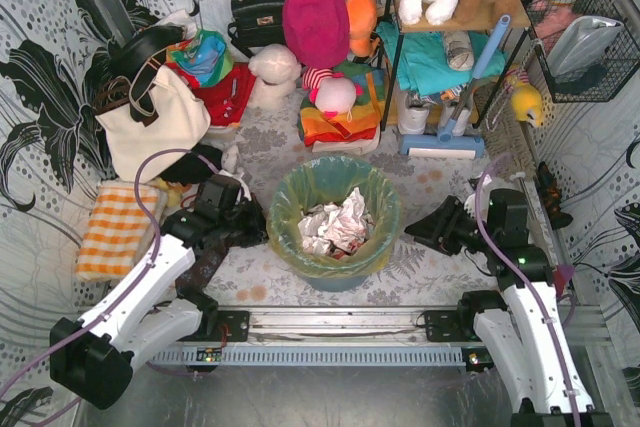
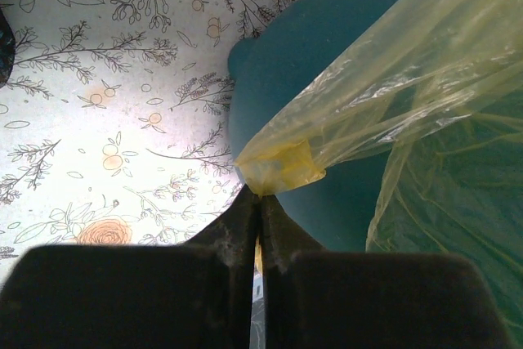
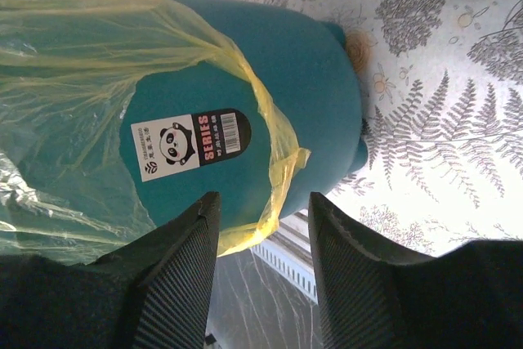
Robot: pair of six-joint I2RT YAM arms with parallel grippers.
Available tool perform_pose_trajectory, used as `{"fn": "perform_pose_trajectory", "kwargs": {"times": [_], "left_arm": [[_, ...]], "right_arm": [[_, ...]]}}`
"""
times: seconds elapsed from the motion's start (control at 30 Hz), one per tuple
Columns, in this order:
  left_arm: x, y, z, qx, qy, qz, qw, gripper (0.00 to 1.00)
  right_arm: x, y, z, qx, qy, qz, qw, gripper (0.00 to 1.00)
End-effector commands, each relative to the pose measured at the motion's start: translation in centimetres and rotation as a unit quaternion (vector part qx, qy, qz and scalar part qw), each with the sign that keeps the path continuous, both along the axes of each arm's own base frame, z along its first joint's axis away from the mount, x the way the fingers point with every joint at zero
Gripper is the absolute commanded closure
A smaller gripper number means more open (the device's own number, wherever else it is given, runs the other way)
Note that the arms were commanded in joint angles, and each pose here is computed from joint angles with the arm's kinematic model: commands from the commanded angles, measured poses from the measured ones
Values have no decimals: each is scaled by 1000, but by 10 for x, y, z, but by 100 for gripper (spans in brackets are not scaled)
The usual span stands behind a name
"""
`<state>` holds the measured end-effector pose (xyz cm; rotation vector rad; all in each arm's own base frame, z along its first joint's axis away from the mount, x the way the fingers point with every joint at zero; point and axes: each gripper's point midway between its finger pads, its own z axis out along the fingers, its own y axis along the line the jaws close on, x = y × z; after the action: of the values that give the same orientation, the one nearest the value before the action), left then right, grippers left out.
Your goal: Tie the trash bag
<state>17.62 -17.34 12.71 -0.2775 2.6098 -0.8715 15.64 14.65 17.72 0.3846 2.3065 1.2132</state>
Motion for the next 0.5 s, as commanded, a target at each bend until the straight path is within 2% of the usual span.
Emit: {"fn": "perform_pose_trajectory", "kwargs": {"times": [0.0, 0.23, 0.47], "left_arm": [[4, -6, 3, -8, -16, -17, 1000, 89], [4, -3, 3, 0, -18, -19, 1000, 90], [4, -3, 6, 1, -21, -19, 1000, 91]], "right_arm": [[0, 10, -5, 6, 7, 22, 1000, 53], [1, 32, -18, -42, 21, 61, 997, 54], [7, 36, -25, -53, 25, 64, 996, 61]]}}
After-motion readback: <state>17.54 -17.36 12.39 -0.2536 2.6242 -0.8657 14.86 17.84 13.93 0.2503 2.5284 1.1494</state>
